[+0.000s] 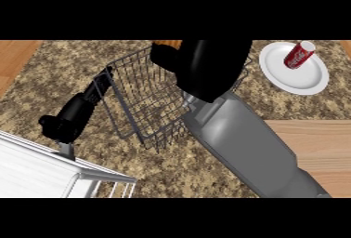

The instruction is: Pick the croissant from the cutting board and place it in the basket

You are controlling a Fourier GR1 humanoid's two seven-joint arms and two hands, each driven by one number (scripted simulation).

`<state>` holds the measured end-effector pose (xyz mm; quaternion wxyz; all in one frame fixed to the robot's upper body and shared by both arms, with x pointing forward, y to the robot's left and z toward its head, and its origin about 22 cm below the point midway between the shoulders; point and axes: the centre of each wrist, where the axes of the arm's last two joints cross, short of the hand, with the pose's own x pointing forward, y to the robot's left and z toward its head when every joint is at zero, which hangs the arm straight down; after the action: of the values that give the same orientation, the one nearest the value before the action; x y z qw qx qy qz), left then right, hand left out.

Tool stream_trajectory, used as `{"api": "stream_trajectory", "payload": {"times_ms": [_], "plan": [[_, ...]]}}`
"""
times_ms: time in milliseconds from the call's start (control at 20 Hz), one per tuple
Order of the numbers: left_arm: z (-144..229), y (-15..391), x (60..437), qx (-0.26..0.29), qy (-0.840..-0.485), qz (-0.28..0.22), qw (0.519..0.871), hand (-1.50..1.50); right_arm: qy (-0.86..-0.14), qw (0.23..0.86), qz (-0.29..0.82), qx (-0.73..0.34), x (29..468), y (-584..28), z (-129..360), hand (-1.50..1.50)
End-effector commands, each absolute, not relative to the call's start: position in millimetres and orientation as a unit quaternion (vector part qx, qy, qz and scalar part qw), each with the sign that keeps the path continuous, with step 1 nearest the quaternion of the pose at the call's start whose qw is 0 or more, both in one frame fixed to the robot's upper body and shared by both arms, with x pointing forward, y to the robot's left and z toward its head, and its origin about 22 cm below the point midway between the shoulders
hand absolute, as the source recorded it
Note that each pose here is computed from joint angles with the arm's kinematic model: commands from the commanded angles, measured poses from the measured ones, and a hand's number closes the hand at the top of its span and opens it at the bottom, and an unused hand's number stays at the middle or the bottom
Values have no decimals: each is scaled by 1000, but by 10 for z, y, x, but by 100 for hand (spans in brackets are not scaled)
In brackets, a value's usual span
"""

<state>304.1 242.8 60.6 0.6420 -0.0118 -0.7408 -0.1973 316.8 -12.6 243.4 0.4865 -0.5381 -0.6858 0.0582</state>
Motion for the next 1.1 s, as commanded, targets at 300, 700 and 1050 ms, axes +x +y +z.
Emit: {"api": "stream_trajectory", "payload": {"times_ms": [300, 700, 1050], "plan": [[549, 2508, 2962, 2, -742, -183, 645, 0, -632, 557, -22, -539, 3220, -87, 2160, 150], [578, 2533, 2920, 10, -745, -178, 643, 0, -644, 518, -79, -558, 3327, -189, 2082, 150], [649, 2445, 3021, 0, -745, -177, 643, 0, -651, 514, -59, -555, 3276, -171, 1761, -150]]}}
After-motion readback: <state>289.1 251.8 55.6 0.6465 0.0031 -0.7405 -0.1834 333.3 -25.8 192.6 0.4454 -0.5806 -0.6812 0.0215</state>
